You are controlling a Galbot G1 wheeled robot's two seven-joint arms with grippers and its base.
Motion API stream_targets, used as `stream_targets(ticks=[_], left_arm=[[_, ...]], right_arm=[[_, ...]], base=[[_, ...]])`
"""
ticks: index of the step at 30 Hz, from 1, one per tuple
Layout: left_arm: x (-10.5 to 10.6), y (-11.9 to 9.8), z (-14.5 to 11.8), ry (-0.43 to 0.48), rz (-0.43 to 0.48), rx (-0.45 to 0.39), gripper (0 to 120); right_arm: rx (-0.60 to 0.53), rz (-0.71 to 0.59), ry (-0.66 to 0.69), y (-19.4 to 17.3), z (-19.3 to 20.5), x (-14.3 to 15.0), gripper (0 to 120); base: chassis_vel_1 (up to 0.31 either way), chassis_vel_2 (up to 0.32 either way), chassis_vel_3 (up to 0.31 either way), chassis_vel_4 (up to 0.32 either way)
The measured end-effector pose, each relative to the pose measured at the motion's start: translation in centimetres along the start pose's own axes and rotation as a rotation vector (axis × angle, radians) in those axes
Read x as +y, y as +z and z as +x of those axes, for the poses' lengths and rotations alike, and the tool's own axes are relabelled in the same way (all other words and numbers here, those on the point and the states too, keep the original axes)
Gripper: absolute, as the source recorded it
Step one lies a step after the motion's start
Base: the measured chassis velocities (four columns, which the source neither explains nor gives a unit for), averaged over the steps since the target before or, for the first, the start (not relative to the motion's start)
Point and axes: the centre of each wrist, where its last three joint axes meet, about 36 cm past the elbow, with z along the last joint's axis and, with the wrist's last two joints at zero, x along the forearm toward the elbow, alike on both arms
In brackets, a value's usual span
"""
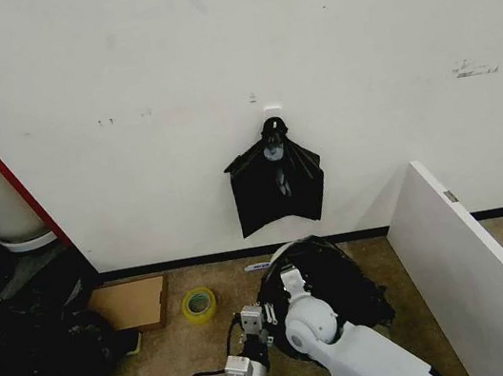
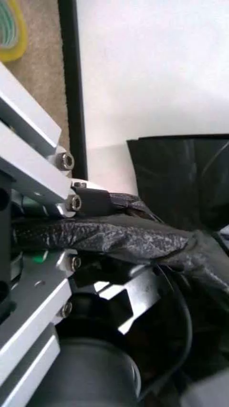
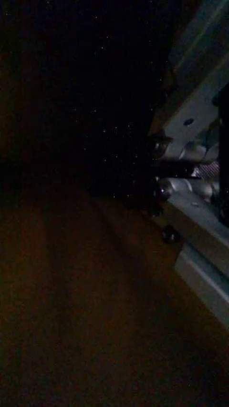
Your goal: Place the garbage bag over the trash bin.
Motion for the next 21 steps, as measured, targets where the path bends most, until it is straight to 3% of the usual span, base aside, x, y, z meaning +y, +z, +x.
stream_targets(ticks=[9,21], left_arm=[[0.9,-0.6,0.2,-0.008,-0.010,-0.011,0],[0.8,-1.0,-0.9,-0.048,0.048,-0.012,0]], right_arm=[[-0.006,0.003,0.001,-0.8,-0.7,0.9,0],[-0.002,0.024,-0.015,1.6,2.3,-1.1,0]], base=[[0.000,0.000,0.000,0.000],[0.000,0.000,0.000,0.000]])
